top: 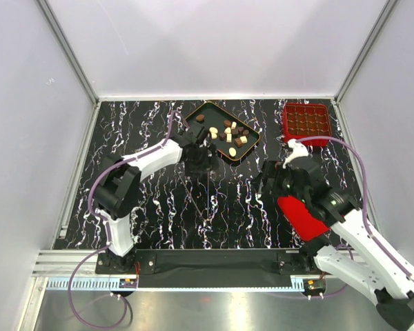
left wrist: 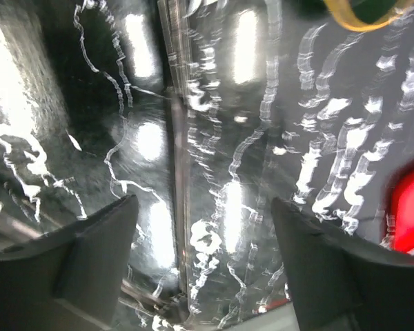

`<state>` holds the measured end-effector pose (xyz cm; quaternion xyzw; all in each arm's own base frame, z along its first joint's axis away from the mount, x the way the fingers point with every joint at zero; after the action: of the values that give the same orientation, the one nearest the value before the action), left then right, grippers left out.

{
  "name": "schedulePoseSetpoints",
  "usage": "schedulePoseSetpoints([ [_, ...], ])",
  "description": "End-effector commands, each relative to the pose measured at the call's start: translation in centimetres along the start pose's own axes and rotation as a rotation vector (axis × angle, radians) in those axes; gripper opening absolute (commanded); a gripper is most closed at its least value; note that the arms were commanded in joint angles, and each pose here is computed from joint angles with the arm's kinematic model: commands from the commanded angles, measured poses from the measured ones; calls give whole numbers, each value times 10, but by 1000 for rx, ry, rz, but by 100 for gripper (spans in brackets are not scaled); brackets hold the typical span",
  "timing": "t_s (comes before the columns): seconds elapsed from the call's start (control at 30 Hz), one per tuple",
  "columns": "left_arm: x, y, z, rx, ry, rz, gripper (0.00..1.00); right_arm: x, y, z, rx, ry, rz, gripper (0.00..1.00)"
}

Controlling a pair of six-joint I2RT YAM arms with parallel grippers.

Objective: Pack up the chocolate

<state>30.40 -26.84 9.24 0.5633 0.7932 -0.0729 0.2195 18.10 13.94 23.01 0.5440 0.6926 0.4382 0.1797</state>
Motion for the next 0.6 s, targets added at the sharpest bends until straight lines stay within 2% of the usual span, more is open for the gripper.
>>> schedulePoseSetpoints([
  [0.0,-45,31,-93,-190,-180,75,99,9,15,21,-60,15,75,100],
  [0.1,-23,60,-130,-293,-197,39,99,13,18,49,-31,-5,133,100],
  [0.13,-6,61,-131,-296,-188,20,99,16,20,58,-20,0,141,100],
  [0.17,10,75,-162,-380,-223,-8,99,16,12,78,44,-22,142,100],
  [0.23,46,85,-187,-491,-204,-50,99,27,10,102,79,-15,143,100],
  [0.3,66,86,-196,-549,-175,-61,99,40,9,118,91,12,125,100],
  [0.4,94,76,-194,-552,-114,-56,99,69,0,147,150,50,74,99],
  [0.47,106,71,-192,-549,-59,-64,99,88,-23,167,228,57,35,100],
  [0.57,125,65,-189,-557,34,-67,99,116,-30,182,224,73,-20,100],
])
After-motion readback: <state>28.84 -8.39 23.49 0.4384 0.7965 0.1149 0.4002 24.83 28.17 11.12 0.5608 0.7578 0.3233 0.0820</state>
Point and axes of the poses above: each gripper's point midway between its finger pads, its own z axis out along the fingers, its own x axis along the line the jaws close on, y = z × x, the point moved 4 cm from there along -z, back along the fingers, and after that the axes turned 15 degrees about -z, right-handed, at the moved point
